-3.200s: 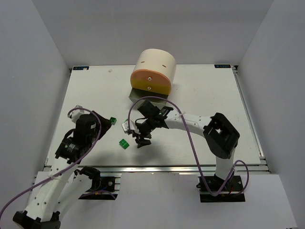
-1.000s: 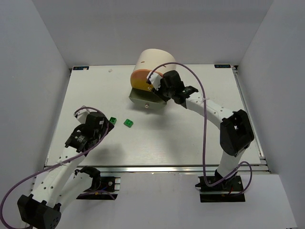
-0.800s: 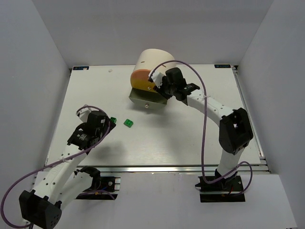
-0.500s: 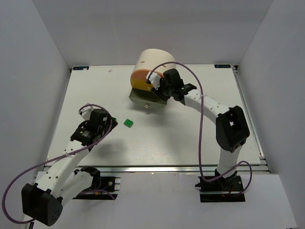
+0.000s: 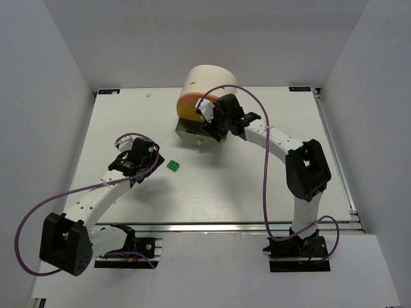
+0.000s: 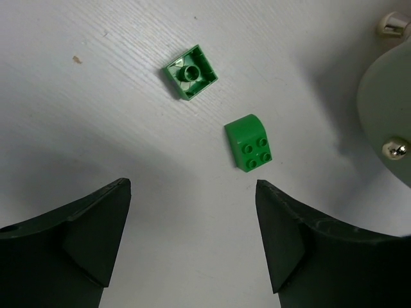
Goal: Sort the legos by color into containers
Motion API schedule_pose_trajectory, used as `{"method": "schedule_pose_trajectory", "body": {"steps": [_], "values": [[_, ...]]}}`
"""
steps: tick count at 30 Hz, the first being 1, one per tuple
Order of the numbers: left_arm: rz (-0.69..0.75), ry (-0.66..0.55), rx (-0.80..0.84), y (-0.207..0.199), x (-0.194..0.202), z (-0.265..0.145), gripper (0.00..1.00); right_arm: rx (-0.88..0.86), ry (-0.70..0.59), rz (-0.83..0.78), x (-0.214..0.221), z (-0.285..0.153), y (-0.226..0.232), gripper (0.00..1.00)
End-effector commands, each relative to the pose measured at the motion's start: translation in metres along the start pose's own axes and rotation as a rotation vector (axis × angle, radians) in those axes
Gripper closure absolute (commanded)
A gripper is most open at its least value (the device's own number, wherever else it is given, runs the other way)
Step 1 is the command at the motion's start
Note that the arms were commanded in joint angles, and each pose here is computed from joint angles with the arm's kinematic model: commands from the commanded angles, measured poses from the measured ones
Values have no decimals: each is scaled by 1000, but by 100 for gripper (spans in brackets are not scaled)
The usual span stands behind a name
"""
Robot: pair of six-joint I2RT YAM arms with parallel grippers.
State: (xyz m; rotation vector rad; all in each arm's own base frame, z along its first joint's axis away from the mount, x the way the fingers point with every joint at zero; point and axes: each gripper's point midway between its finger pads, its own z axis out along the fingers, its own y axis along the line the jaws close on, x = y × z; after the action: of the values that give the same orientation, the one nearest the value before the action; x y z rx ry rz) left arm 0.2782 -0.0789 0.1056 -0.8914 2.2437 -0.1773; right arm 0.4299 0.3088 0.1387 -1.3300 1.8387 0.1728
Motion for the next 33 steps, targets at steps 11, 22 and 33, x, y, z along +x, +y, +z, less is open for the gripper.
{"method": "schedule_pose_trajectory", "body": {"steps": [11, 22, 33], "values": [[-87, 64, -89, -36, -9, 46, 29, -165, -320, 124, -67, -106, 26, 83], [-151, 126, -232, -19, -6, 94, 22, -271, -409, 121, -54, -145, 54, 20], [-132, 161, -320, -2, -8, 118, 33, -255, -407, 150, -49, -148, 45, 20]]}}
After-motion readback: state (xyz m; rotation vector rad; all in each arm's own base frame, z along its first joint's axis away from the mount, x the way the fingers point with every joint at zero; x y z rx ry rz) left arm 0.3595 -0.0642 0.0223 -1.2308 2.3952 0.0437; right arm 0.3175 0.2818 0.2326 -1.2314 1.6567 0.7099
